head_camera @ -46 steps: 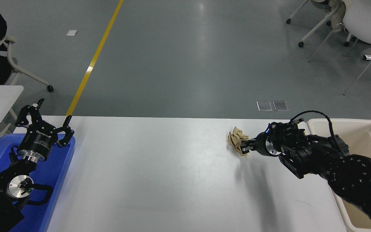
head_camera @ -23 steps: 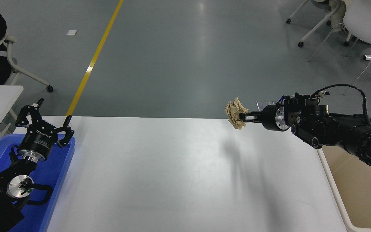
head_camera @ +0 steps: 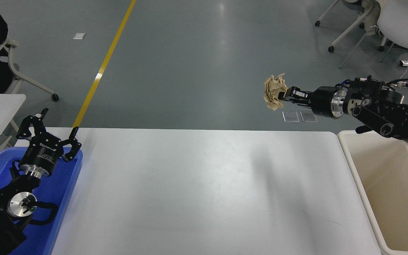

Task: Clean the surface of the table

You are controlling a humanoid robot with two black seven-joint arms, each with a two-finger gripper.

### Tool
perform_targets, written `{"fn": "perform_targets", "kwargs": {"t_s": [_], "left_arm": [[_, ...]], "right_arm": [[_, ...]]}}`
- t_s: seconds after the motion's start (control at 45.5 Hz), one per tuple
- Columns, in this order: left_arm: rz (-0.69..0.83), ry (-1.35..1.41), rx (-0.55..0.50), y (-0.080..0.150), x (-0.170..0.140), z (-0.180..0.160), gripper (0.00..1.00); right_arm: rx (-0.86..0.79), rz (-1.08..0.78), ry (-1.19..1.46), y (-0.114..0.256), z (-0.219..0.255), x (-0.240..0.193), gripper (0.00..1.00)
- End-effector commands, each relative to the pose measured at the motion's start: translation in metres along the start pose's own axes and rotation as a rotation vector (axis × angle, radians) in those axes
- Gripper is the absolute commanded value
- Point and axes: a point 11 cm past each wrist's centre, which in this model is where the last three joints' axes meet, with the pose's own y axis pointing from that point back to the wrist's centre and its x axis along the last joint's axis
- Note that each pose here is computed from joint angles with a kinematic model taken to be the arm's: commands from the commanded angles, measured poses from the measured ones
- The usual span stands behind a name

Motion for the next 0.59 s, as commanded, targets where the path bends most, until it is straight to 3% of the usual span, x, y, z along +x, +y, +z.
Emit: {"fn": "perform_targets", "kwargs": {"t_s": [0.0,0.571], "left_arm": [[0.000,0.000,0.000,0.000,0.000,0.000,1.00],[0.000,0.000,0.000,0.000,0.000,0.000,1.00]], "right_arm": [[0.020,0.155,-0.174,0.026,0.020,0.033,0.00],[0.034,0.584,-0.616,0.104,0.101,0.076,0.00]]}}
